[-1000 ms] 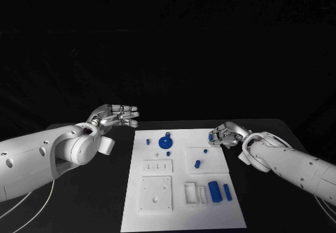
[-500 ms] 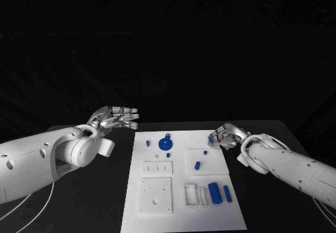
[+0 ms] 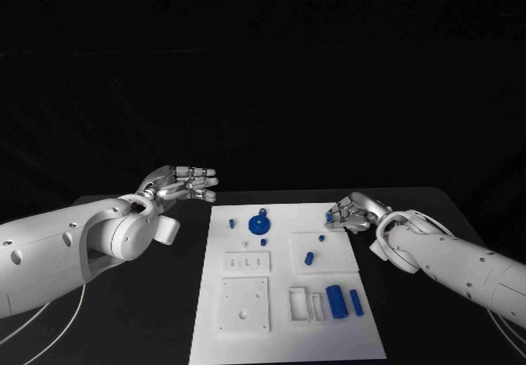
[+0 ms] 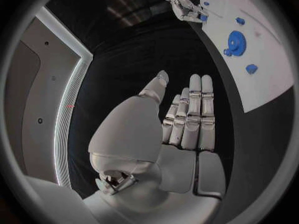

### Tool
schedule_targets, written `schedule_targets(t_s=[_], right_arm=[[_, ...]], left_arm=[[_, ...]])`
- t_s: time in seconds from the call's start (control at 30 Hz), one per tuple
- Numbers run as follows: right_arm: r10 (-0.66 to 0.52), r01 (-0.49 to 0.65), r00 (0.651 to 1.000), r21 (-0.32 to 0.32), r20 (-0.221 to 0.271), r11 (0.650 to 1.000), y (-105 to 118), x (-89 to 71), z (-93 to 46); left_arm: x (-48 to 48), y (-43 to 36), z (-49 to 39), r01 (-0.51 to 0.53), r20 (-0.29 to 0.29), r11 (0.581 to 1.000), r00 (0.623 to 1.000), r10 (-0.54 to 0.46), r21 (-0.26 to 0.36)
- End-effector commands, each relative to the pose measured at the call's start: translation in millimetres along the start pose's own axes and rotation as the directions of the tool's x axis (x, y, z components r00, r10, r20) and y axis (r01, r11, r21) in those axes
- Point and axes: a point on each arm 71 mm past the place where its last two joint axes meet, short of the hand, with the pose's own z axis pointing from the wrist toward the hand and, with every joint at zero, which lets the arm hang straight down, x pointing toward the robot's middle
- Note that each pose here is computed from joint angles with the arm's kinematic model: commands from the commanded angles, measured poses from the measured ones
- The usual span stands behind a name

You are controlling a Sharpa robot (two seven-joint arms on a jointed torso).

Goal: Assemble the parts on the task board

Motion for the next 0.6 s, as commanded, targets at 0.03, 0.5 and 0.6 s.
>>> schedule_targets(t_s=[0.03,0.5,0.6], right_arm=[[-0.021,0.02,1.0,0.025,0.023,0.999,-1,2.4,-1.3],[-0.011,0.011,0.999,-0.011,0.032,1.0,45,-18.4,12.6],[-0.018,0.018,1.0,-0.039,0.015,0.999,67,-17.5,16.8]], left_arm=[[2.2,-0.8,0.3,0.0,-0.015,1.0,1.0,0.0,0.006],[9.1,-1.7,11.8,-0.078,-0.077,0.993,0.994,0.071,-0.09],[12.6,-5.3,18.4,-0.11,-0.113,0.985,0.989,0.094,-0.136]])
